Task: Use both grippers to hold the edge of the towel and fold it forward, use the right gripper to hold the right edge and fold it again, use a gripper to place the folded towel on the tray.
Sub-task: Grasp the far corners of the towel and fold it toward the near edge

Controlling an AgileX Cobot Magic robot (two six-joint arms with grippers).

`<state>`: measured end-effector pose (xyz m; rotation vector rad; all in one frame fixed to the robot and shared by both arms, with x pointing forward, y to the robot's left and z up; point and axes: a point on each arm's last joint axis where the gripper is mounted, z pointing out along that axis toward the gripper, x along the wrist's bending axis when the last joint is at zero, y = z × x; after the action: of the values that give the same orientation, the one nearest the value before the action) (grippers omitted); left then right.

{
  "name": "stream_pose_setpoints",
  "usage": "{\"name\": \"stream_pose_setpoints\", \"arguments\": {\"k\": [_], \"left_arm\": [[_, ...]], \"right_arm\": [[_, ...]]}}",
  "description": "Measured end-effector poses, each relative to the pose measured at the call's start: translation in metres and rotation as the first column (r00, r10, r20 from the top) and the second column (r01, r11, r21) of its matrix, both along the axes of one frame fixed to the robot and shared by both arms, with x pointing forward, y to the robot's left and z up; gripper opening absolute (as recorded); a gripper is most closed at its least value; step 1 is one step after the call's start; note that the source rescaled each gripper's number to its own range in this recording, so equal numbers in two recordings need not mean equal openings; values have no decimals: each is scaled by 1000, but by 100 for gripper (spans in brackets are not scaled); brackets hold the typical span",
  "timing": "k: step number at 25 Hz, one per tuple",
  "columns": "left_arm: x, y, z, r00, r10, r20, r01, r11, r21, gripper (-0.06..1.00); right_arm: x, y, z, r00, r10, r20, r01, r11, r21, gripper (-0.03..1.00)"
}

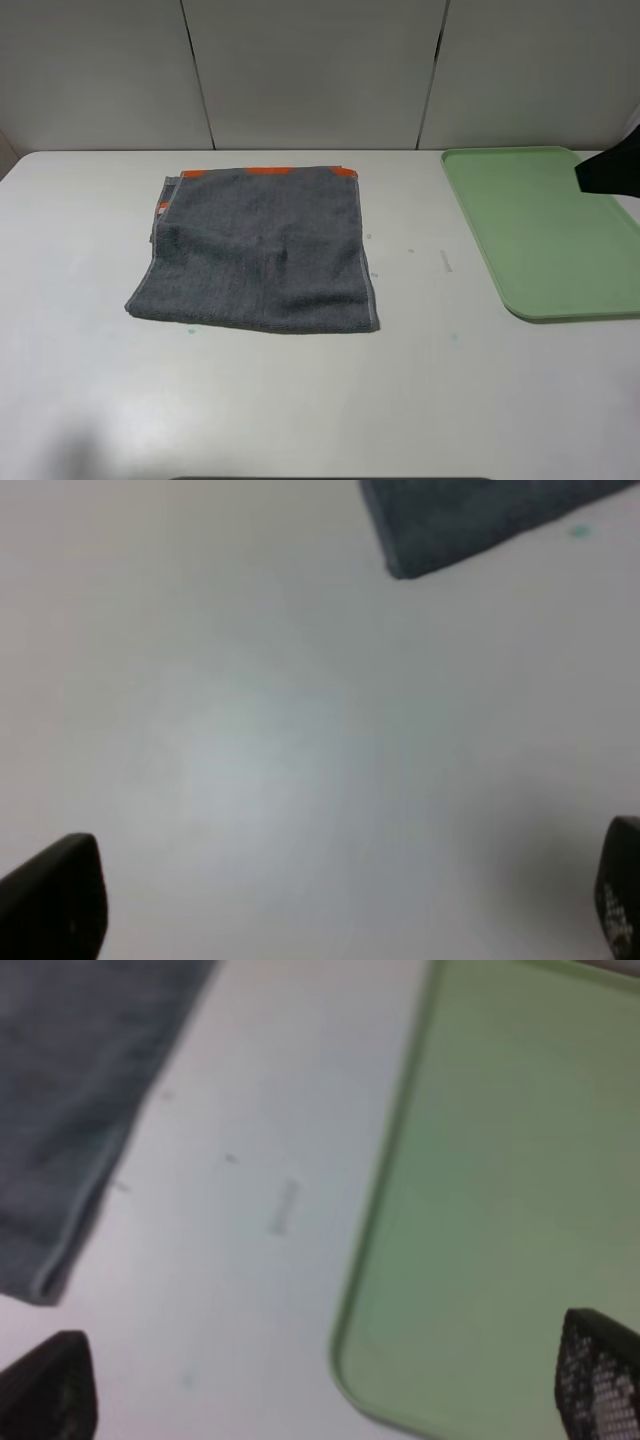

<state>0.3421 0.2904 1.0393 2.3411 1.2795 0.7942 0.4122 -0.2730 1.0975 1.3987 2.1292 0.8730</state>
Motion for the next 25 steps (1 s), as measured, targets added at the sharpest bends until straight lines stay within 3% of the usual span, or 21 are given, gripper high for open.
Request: {"name": "stream_pose_setpoints", "arguments": {"k": [3, 9, 14, 19, 25], "left_arm": [[7, -11, -5, 989, -140, -42, 142, 989, 48, 97], [17, -31, -16, 934, -335, -124, 348, 932, 104, 97], [21, -45, -25, 878, -443, -183, 468, 875, 126, 97], [24, -58, -33, 817, -526, -236, 565, 813, 140, 97], [28, -63, -41, 782, -553, -287, 607, 780, 151, 97]], "right_arm": [[13, 15, -10, 990, 139, -16, -139, 989, -39, 100], [26, 54, -32, 930, 360, -70, -366, 927, -84, 100], [31, 86, -51, 850, 515, -114, -527, 837, -145, 100], [38, 107, -75, 779, 603, -171, -627, 748, -219, 100], [42, 129, -104, 703, 663, -255, -711, 654, -259, 100]]}}
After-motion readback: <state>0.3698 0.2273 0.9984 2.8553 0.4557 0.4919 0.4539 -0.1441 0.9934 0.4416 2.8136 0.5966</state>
